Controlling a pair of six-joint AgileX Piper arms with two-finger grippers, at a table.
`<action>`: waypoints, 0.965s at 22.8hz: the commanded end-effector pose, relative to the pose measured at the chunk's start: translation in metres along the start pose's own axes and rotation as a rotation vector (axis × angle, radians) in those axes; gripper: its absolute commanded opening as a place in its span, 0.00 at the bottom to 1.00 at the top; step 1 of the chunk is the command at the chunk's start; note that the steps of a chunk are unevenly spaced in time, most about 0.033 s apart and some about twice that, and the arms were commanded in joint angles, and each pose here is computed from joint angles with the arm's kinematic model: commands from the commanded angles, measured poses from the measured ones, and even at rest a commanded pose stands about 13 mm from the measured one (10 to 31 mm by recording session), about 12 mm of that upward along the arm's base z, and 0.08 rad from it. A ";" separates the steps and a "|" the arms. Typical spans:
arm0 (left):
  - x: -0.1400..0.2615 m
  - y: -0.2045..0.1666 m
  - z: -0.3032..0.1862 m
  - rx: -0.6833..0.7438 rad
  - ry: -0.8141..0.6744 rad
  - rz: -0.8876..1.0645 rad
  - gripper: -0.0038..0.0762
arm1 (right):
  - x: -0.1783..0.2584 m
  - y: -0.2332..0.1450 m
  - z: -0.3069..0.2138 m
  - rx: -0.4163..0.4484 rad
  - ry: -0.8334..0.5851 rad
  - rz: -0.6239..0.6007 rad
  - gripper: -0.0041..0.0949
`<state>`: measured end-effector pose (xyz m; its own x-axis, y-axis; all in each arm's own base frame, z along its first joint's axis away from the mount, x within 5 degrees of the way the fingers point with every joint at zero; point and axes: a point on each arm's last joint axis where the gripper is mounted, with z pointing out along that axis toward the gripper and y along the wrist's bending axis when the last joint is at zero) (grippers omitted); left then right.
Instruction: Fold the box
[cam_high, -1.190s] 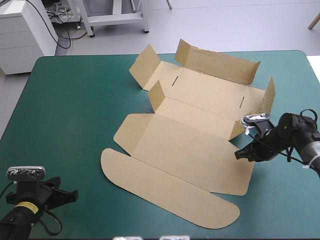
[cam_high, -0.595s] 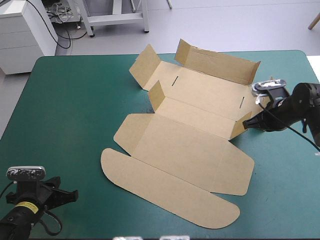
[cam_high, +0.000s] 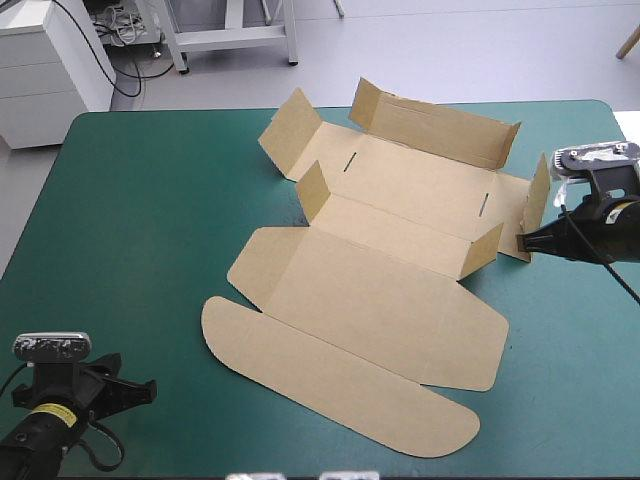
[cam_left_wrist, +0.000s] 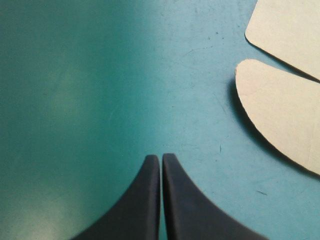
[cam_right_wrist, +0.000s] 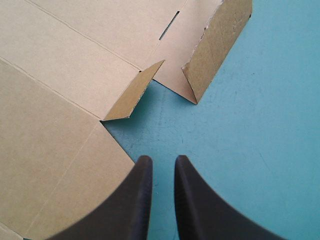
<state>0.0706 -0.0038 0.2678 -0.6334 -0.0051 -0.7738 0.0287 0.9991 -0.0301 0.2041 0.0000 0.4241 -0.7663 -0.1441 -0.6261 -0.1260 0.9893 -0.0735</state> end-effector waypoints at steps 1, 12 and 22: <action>-0.012 -0.001 -0.004 0.009 -0.077 -0.009 0.04 | -0.005 0.000 -0.016 0.011 -0.092 0.006 0.29; -0.012 -0.001 -0.004 0.009 -0.077 -0.009 0.04 | -0.002 0.001 0.002 -0.017 -0.035 0.012 0.73; -0.012 -0.001 -0.004 0.009 -0.077 -0.009 0.04 | -0.007 0.001 0.012 -0.025 -0.019 0.182 0.72</action>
<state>0.0705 -0.0038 0.2678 -0.6341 -0.0051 -0.7732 0.0287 0.9991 -0.0301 0.2132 0.0021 0.4103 -0.8029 0.0167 -0.5959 -0.0149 0.9987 0.0481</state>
